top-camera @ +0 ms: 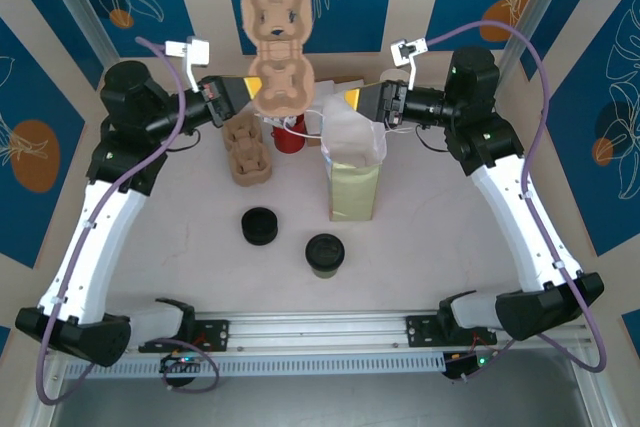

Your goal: Pack the takeout coffee

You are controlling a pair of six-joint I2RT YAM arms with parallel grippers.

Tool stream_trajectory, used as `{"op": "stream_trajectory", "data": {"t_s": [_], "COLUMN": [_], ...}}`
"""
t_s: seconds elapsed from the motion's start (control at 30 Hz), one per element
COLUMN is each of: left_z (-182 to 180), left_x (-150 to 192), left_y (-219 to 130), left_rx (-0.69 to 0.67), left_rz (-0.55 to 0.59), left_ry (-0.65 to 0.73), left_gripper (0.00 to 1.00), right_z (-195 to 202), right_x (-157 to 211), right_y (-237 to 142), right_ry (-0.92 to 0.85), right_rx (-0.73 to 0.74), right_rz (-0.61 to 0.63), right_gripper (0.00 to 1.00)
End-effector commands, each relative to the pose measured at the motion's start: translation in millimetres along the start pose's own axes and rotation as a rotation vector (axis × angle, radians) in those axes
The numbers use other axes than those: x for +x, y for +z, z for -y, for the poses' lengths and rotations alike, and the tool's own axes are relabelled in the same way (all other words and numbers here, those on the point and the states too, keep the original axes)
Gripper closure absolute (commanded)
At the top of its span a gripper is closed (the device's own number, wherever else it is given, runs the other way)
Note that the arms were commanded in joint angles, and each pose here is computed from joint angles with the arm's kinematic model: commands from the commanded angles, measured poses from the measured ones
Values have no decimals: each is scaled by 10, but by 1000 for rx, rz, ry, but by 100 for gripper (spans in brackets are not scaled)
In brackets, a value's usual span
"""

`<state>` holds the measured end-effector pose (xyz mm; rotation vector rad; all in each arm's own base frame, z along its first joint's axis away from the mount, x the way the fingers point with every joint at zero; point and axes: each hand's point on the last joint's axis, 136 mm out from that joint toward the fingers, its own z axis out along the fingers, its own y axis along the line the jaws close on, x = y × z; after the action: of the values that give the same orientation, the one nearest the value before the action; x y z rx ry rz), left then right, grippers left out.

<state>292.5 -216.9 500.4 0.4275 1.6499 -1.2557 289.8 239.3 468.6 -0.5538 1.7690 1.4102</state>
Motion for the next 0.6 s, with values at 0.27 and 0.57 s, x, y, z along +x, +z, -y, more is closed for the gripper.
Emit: {"op": "stream_trajectory", "data": {"t_s": [0.27, 0.57], "left_z": [480, 556], "left_x": [-16, 23], "left_y": [272, 382], "left_rx": [207, 240], "left_rz": [-27, -56], "left_ry": [68, 67], "left_gripper": [100, 100], "right_z": [-411, -430], "right_x": [79, 94], "right_y": [-61, -70], "right_ry": [-155, -173], "right_rx": [-137, -144], "right_rz": [-23, -26], "right_gripper": [45, 59]}}
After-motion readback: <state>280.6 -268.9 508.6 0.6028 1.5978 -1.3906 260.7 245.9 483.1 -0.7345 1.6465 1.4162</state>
